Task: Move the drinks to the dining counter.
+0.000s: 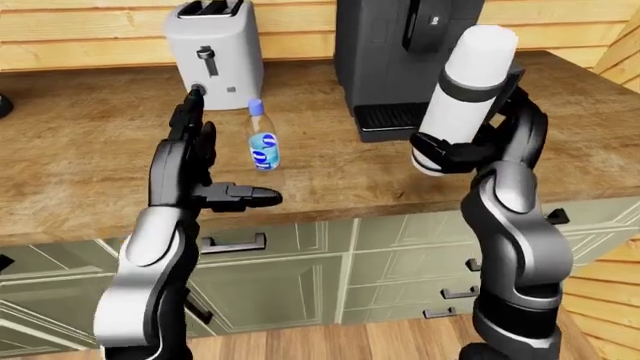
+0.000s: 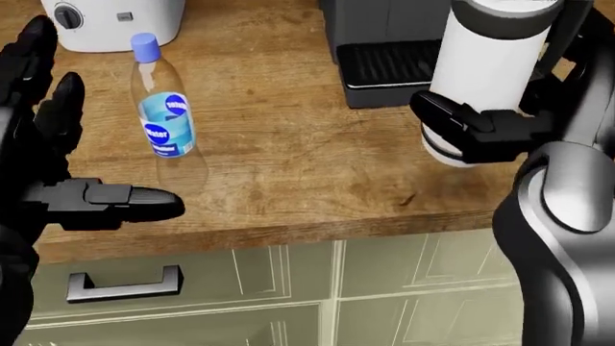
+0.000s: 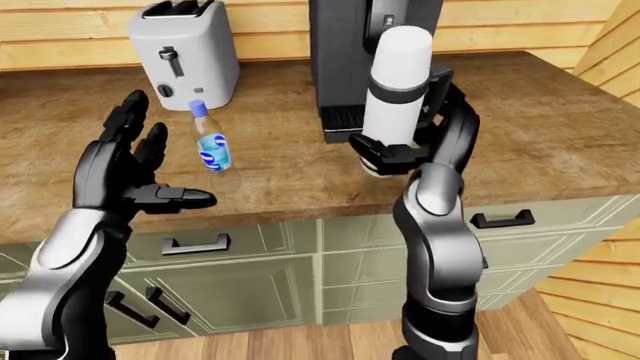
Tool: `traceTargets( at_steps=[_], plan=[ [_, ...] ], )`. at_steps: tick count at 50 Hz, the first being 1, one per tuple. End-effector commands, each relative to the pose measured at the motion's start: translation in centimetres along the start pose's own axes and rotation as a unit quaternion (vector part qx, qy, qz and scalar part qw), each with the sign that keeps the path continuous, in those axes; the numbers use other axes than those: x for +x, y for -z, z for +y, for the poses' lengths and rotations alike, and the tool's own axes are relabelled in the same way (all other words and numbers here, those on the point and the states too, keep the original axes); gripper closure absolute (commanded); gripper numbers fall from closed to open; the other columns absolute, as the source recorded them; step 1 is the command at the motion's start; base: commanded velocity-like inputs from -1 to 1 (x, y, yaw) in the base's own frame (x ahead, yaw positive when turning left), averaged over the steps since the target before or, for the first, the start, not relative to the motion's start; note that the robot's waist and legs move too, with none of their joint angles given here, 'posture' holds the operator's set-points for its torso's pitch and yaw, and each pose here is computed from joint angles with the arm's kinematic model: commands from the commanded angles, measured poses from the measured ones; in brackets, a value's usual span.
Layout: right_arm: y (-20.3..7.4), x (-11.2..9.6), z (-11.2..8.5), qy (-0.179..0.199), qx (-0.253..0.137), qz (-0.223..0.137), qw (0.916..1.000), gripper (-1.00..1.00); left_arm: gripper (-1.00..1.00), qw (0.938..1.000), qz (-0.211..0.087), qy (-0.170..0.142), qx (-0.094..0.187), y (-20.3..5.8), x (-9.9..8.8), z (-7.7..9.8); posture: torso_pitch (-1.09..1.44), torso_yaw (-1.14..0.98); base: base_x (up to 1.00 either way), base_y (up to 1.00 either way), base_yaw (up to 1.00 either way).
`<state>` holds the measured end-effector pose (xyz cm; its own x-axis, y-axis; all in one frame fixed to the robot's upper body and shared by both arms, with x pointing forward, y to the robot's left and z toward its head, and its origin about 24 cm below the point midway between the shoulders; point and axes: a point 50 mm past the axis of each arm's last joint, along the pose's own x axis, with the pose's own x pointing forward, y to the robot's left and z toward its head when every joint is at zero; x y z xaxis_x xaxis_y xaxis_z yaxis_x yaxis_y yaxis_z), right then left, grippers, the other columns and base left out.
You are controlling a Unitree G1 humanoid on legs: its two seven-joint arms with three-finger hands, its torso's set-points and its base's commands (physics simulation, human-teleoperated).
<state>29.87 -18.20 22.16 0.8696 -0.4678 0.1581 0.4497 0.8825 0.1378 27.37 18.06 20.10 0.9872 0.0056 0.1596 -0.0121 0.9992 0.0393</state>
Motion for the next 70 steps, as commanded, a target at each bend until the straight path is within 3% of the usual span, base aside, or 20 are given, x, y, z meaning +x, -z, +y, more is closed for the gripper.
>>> traceTargets(
  at_steps=[1,14,30,36,38,42,44,45,61,70],
  plan=[
    [-2.0,-0.3,0.2,-0.011,0.028,-0.049,0.9983,1.0,-1.0,0.9982,-0.057,-0.006,0.019,-1.9,0.4,-0.4,0.0,0.0,0.0,0.0,0.0],
    [-2.2,-0.4,0.2,-0.01,0.037,-0.056,0.9977,1.0,-1.0,0.9989,-0.031,-0.026,0.024,-1.2,3.5,-1.2,0.0,0.0,0.0,0.0,0.0],
    [-2.2,-0.5,0.2,-0.01,0.042,-0.056,0.9975,1.0,-0.96,0.999,-0.005,-0.005,0.044,-0.6,4.8,-3.0,0.0,0.0,0.0,0.0,0.0],
    [-2.1,-0.5,0.2,-0.01,0.043,-0.056,0.9975,1.0,-0.15,0.9987,0.012,-0.005,0.049,0.1,5.3,-3.3,0.0,0.0,0.0,0.0,0.0],
    [-2.0,-0.4,0.2,-0.01,0.043,-0.055,0.9975,1.0,-0.07,0.9985,0.02,-0.002,0.052,0.5,5.4,-3.4,0.0,0.0,0.0,0.0,0.0],
    [-2.1,-0.5,0.2,-0.01,0.043,-0.055,0.9975,1.0,0.41,0.9982,0.024,-0.006,0.055,0.6,5.5,-3.3,0.0,0.0,0.0,0.0,0.0],
    [-2.0,-0.5,0.2,-0.011,0.043,-0.055,0.9975,1.0,0.91,0.9981,0.023,-0.005,0.057,0.5,5.4,-3.3,0.0,0.0,0.0,0.0,0.0],
    [-2.0,-0.5,0.3,-0.011,0.043,-0.055,0.9975,1.0,1.0,0.9982,0.022,-0.006,0.056,0.5,5.4,-3.3,0.0,0.0,0.0,0.0,0.0],
    [-1.7,-0.6,-0.1,-0.011,0.036,-0.058,0.9976,1.0,1.0,0.9984,-0.007,0.007,0.055,-3.0,3.7,-2.7,0.0,0.0,0.0,0.0,0.0],
    [-1.7,-0.9,-0.1,-0.022,0.028,-0.057,0.9977,1.0,1.0,0.997,-0.029,0.031,0.064,-5.1,1.8,-3.4,0.0,0.0,-0.15,0.01,0.0]
  ],
)
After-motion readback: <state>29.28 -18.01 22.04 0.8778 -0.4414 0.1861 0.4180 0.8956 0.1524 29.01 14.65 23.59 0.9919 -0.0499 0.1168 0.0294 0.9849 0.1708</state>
